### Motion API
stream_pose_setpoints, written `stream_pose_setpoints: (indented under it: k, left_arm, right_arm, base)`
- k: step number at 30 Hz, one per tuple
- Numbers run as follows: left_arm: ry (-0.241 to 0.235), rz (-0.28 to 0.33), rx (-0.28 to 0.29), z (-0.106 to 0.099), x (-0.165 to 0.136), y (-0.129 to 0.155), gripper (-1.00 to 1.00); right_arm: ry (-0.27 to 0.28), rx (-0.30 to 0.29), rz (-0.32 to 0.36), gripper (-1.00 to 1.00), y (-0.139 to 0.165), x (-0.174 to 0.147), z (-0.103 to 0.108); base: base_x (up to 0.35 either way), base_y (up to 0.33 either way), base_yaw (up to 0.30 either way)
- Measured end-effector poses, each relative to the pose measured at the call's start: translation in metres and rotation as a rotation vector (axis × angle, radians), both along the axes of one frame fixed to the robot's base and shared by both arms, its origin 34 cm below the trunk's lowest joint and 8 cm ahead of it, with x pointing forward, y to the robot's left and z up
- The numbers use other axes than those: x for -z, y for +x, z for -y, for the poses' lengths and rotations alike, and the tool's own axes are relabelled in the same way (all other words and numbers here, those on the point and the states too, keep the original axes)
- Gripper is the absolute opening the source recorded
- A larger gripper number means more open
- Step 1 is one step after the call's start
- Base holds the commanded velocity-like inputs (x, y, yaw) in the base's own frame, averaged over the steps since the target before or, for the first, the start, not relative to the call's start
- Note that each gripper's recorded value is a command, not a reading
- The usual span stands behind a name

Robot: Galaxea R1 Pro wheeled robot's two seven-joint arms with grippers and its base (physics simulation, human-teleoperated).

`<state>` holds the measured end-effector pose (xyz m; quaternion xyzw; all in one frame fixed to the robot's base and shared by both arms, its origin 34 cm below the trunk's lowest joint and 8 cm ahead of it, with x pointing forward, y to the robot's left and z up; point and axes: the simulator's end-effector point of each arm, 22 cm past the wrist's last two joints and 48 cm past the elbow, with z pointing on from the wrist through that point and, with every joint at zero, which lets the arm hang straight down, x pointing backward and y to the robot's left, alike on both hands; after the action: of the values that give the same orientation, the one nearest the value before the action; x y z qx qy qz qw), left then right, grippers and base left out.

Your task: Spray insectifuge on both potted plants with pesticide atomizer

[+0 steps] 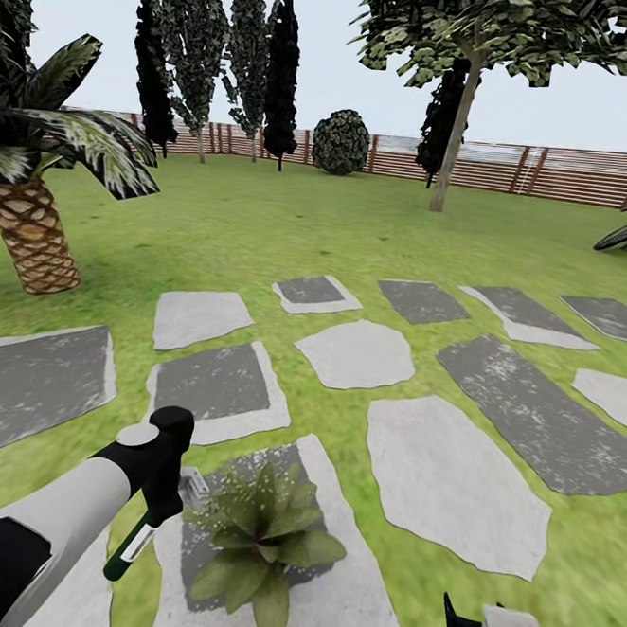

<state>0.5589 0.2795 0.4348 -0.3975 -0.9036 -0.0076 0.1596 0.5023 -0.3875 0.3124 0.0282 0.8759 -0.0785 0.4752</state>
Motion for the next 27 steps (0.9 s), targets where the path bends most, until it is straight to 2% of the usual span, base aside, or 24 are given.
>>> stream_pose_setpoints:
  k: [5, 12, 21, 27]
  left_arm:
    - [0.000, 0.000, 0.000, -0.0001, 0.0003, -0.0004, -1.00]
    - [0.000, 0.000, 0.000, -0.0002, 0.0006, -0.0004, -1.00]
    - [0.001, -0.002, 0.000, -0.0009, 0.0011, -0.0011, -1.00]
    - [0.002, -0.004, -0.001, -0.0022, 0.0024, -0.0023, -1.00]
  right_arm:
    - [0.001, -0.001, 0.000, 1.00, 0.0001, 0.0000, -0.0010]
    - [0.001, -0.002, 0.000, 1.00, 0.0003, 0.0003, -0.0015]
    - [0.001, -0.001, 0.000, 1.00, 0.0003, 0.0003, -0.0014]
    - [0.001, -0.002, -0.001, 1.00, 0.0002, 0.0006, -0.0015]
  base:
    - [0.194, -0.187, 0.048]
    - [0.077, -0.241, 0.252]
    - [-0.010, -0.272, 0.276]
    - [-0.195, -0.217, 0.276]
